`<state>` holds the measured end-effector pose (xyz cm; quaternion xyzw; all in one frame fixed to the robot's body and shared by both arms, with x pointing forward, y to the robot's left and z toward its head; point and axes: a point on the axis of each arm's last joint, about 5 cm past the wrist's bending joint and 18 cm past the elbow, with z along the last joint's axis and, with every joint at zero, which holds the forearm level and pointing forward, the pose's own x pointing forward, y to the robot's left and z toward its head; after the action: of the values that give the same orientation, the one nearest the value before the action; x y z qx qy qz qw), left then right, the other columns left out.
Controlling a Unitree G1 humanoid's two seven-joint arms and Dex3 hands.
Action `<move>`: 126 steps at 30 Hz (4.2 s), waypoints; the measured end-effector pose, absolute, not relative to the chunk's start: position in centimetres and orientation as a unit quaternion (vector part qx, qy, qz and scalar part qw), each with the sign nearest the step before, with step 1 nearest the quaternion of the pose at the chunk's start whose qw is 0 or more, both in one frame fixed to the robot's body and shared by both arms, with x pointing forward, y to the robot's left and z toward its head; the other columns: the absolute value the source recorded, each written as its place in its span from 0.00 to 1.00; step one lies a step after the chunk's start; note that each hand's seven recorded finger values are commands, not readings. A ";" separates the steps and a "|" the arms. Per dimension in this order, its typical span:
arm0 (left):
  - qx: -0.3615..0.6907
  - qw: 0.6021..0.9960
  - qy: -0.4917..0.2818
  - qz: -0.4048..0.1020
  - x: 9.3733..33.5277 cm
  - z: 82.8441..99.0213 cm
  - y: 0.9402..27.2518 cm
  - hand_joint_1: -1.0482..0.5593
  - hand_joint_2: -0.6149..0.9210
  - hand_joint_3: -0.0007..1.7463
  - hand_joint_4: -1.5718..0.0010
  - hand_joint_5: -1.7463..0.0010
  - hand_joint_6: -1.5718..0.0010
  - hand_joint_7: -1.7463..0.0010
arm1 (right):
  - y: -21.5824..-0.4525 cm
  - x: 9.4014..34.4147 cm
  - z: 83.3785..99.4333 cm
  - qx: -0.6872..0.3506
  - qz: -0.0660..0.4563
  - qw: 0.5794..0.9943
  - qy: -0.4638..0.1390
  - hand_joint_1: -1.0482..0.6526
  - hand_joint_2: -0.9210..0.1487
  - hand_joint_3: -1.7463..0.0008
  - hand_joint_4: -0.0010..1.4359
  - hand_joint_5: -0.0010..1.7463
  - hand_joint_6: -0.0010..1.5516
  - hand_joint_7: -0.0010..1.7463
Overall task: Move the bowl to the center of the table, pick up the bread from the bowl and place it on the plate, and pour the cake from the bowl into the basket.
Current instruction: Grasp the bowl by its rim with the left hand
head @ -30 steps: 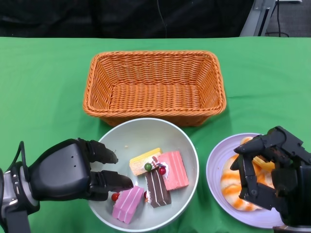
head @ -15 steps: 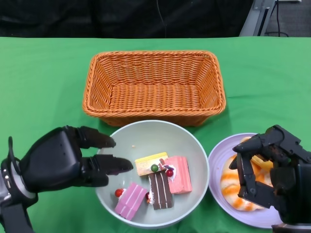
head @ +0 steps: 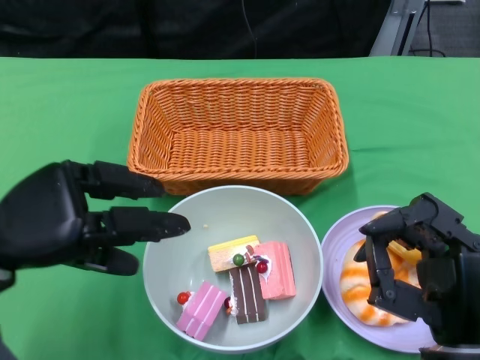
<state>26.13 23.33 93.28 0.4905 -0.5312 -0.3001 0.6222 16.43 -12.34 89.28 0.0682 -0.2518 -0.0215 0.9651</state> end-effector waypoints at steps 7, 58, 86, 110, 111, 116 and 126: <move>0.527 0.586 -0.497 -0.362 26.3 95.3 24.6 0.25 0.91 0.00 0.65 1.00 0.66 0.99 | -12.3 16.5 89.0 0.072 -0.023 0.967 -0.245 0.58 0.44 0.34 0.57 0.86 0.52 0.65; 0.567 0.521 -0.504 -0.391 25.6 89.9 20.9 0.32 0.94 0.00 0.44 1.00 0.45 1.00 | -11.9 16.2 89.2 0.076 -0.024 0.966 -0.248 0.56 0.45 0.37 0.56 0.87 0.51 0.66; 0.563 0.562 -0.469 -0.385 25.4 87.9 19.5 0.40 0.91 0.00 0.37 0.98 0.41 0.98 | -11.8 16.1 89.2 0.068 -0.027 0.966 -0.249 0.57 0.45 0.36 0.56 0.86 0.52 0.65; 0.507 0.616 -0.476 -0.370 24.8 86.3 19.6 0.47 0.90 0.00 0.14 0.95 0.17 0.97 | -11.7 15.9 89.2 0.071 -0.027 0.966 -0.246 0.57 0.45 0.36 0.57 0.87 0.52 0.65; 0.508 0.616 -0.476 -0.370 24.8 86.3 19.6 0.47 0.90 0.00 0.14 0.95 0.17 0.97 | -11.7 15.9 89.2 0.071 -0.027 0.966 -0.247 0.57 0.45 0.36 0.57 0.87 0.52 0.64; 0.508 0.616 -0.475 -0.370 24.8 86.3 19.7 0.48 0.90 0.00 0.15 0.95 0.17 0.98 | -11.7 15.9 89.2 0.071 -0.029 0.965 -0.249 0.57 0.46 0.35 0.57 0.87 0.52 0.65; 0.503 0.624 -0.476 -0.361 24.7 86.0 19.8 0.48 0.90 0.00 0.13 0.94 0.15 0.98 | -11.6 15.9 89.2 0.072 -0.028 0.965 -0.252 0.56 0.45 0.36 0.55 0.88 0.51 0.65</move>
<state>24.70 19.75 85.97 0.5033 -0.4763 -0.3608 0.6242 15.86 -11.62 89.16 0.0716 -0.2516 -0.0278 0.9648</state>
